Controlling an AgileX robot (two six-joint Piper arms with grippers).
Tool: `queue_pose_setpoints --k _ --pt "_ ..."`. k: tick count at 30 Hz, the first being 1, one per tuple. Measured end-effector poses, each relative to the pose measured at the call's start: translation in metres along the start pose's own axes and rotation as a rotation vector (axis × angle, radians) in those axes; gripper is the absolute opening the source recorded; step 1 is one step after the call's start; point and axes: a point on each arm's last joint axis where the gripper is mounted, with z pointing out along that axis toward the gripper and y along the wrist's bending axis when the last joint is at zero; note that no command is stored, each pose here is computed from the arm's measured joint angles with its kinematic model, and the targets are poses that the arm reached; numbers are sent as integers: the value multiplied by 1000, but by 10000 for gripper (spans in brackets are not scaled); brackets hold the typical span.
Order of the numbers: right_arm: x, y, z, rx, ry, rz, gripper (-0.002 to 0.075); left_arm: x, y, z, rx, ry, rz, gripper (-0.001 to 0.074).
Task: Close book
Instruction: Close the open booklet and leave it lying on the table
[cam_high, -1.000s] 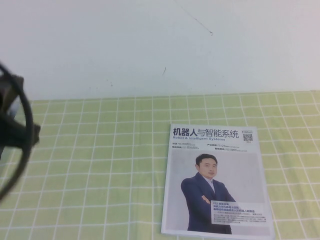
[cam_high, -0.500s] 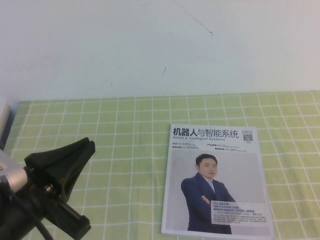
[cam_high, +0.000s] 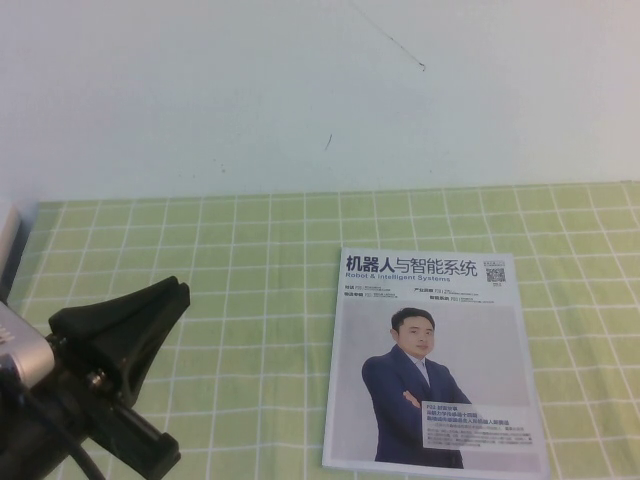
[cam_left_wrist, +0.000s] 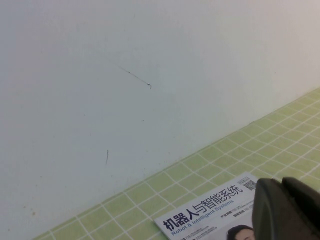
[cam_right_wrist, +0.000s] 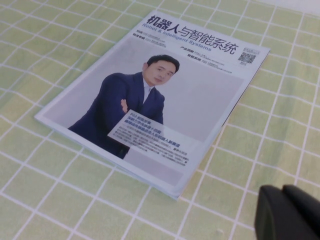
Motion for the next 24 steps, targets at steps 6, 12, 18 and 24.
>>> queue_pose_setpoints --k 6,12,18,24 --pt "0 0 0 0 0 0 -3 0 0 0 3 4 12 -4" --pt "0 0 0 0 0 0 -3 1 -2 0 19 12 60 -4" --pt "0 0 0 -3 3 1 -3 3 -4 -1 49 28 154 -4" --pt "0 0 0 -3 3 1 -3 11 -6 -19 28 34 173 -4"
